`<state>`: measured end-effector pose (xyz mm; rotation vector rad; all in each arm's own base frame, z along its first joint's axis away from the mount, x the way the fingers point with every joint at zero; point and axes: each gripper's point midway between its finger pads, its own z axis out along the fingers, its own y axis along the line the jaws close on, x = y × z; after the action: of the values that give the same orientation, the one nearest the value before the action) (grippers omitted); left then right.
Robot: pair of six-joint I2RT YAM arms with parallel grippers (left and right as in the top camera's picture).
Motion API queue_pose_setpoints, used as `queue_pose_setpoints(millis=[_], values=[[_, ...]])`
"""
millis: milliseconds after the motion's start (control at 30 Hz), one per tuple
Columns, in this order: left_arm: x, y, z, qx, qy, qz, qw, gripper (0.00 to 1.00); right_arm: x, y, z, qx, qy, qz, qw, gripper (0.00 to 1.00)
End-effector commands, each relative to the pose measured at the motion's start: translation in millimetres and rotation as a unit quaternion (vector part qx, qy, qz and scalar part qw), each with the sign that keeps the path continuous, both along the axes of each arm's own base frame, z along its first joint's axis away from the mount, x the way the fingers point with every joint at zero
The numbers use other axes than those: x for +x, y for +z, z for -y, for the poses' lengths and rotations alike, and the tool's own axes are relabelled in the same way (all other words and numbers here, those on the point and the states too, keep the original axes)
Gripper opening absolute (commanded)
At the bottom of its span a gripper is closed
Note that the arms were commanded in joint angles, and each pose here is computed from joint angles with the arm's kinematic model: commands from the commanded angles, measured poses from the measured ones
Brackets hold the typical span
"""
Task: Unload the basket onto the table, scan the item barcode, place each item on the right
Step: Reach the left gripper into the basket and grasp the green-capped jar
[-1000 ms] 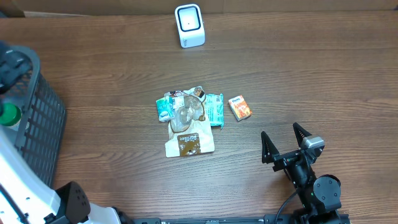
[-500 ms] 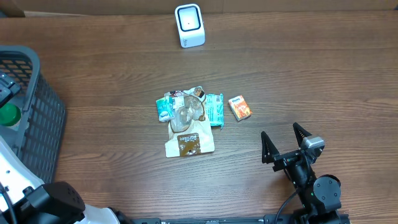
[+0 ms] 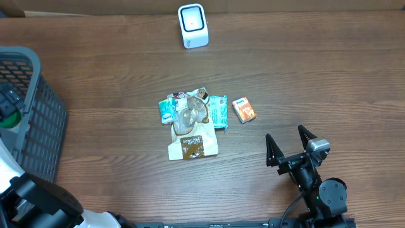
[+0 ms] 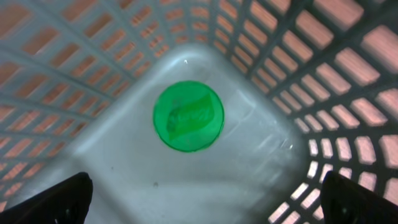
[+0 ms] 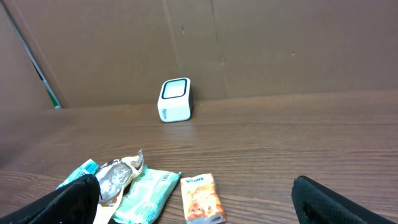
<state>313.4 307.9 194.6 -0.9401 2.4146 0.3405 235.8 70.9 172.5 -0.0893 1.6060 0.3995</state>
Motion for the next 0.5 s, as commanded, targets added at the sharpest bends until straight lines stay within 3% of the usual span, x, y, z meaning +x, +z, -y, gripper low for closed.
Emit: queue_pose_setpoints(millis=[0,167,267,467], values=[[7.4,-20.7,4.7,-0.010,-0.077,0.006,0.997,1.00,-0.2,-2.0,-1.5,-0.002,0.003,0.002,1.000,1.00],[2.0,-48.0,-14.2,-0.013,-0.056,-0.018,0.998,0.99,-0.2,-2.0,-1.5,-0.002,0.003,0.002,1.000,1.00],[-10.7,-76.2,-28.7,-0.009,-0.029,-0.071,0.997,0.98,-0.2,-2.0,-1.5,-0.002,0.003,0.002,1.000,1.00],[4.7,-91.1,-45.6,0.008,-0.028,-0.057,0.998,1.00,-0.2,-2.0,-1.4,-0.002,0.003,0.002,1.000,1.00]])
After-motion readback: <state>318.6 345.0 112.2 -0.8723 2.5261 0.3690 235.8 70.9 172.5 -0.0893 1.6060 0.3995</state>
